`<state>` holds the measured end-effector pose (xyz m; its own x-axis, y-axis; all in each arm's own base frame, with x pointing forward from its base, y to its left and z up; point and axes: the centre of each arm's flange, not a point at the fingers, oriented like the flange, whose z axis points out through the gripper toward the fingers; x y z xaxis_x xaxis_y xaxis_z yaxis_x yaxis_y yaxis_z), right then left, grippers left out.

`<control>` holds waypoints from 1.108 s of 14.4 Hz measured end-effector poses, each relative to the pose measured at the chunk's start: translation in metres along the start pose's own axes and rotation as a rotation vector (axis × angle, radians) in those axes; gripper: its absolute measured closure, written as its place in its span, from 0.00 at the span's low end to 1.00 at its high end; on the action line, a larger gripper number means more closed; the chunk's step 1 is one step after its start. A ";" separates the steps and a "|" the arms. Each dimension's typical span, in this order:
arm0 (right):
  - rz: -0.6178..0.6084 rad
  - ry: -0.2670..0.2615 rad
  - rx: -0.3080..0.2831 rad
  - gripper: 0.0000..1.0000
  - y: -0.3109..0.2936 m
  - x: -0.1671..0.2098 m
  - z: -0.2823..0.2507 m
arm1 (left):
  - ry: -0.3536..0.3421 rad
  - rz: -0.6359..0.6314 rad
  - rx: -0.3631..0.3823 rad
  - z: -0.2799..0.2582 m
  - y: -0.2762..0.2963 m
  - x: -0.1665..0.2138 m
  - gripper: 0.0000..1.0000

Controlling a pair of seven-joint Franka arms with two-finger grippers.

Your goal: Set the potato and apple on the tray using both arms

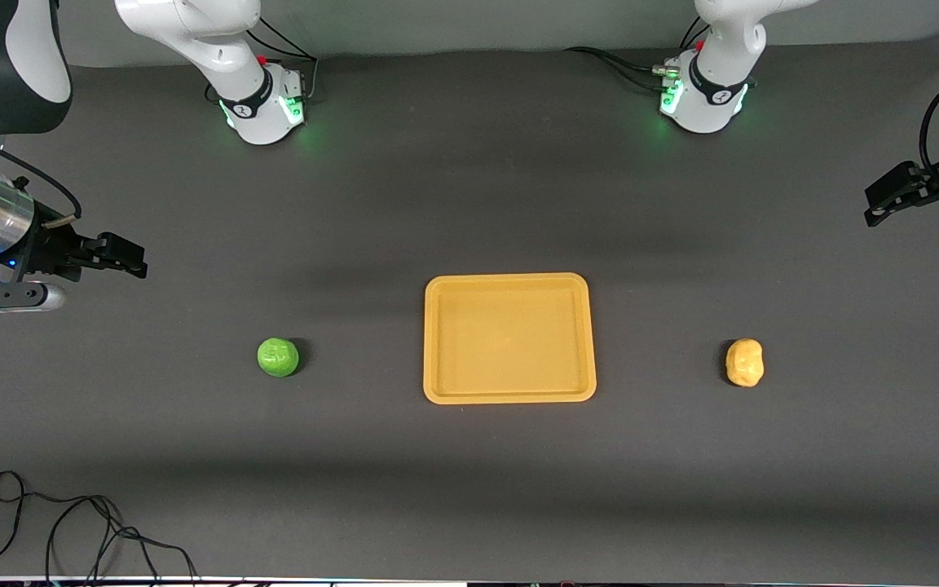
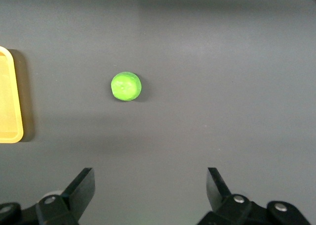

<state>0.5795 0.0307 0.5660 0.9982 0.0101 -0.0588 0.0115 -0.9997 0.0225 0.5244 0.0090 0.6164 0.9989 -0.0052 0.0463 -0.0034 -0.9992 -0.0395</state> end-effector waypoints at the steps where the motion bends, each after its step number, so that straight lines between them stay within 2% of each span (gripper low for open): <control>1: 0.000 0.000 0.000 0.00 0.000 0.000 0.000 | 0.001 0.000 -0.001 0.001 0.000 0.000 0.00; 10: -0.001 -0.001 0.001 0.00 0.000 0.000 0.000 | 0.012 -0.003 -0.032 0.020 0.001 0.011 0.00; 16: -0.025 -0.007 0.000 0.00 -0.015 0.001 0.004 | -0.006 0.048 -0.031 0.147 0.011 0.051 0.00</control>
<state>0.5800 0.0456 0.5613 0.9971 0.0354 -0.0667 0.0368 -0.9991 0.0206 0.5817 0.0031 0.4720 0.9978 -0.0533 0.0390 -0.0529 -0.9985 -0.0102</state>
